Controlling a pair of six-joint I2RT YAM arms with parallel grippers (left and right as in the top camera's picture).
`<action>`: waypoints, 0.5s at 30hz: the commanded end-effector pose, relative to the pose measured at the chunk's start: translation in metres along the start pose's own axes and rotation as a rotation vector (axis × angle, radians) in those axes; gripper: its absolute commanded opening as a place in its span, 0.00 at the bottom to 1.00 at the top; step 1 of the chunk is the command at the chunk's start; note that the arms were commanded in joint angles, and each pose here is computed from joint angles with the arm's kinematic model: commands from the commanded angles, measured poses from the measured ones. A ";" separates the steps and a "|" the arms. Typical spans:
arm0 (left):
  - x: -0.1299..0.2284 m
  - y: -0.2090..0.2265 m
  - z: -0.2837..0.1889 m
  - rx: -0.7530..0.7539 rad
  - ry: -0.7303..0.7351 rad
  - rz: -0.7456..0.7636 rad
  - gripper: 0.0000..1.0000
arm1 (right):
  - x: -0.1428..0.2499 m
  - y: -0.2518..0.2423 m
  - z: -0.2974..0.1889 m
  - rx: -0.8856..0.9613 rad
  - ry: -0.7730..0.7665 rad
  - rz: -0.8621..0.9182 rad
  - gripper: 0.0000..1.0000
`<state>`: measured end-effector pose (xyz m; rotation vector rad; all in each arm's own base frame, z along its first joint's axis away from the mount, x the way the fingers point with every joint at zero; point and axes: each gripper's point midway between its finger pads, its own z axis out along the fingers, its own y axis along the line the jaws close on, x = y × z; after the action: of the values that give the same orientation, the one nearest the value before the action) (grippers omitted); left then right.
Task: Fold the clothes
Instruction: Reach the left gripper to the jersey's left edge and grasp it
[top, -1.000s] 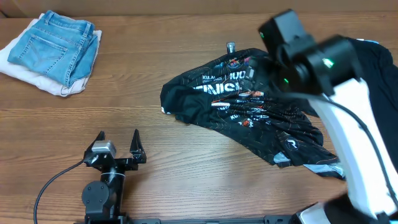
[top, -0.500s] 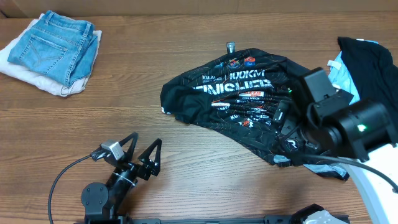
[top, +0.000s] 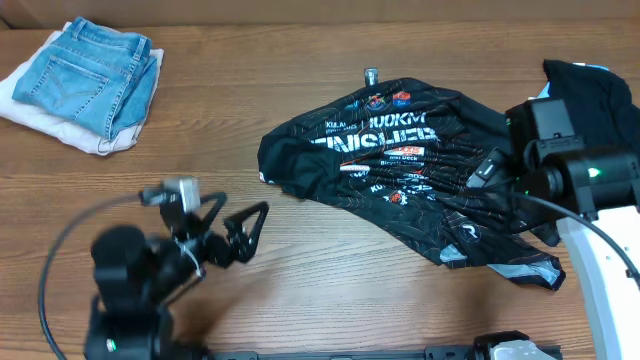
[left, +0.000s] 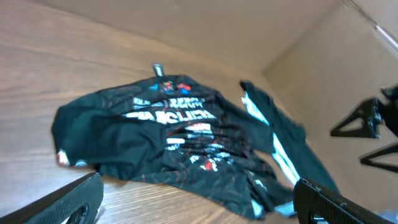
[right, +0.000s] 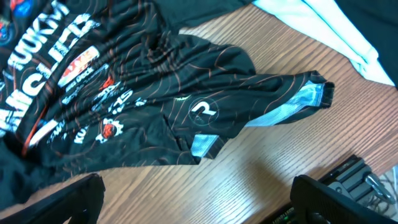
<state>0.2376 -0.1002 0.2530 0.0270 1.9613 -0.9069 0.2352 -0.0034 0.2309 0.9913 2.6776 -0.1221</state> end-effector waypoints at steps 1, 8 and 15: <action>-0.014 -0.030 0.014 0.177 0.123 0.106 1.00 | 0.002 0.002 0.010 -0.005 0.055 -0.026 1.00; -0.002 -0.027 0.049 0.296 0.284 -0.033 1.00 | 0.007 -0.008 0.044 0.049 0.105 -0.008 1.00; 0.078 0.053 0.096 -0.251 0.513 -0.178 1.00 | 0.011 -0.012 0.073 0.008 0.170 0.052 1.00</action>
<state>0.2690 -0.1519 0.1721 0.0503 2.4580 -1.1105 0.2378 -0.0170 0.1652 1.1052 2.7872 -0.0909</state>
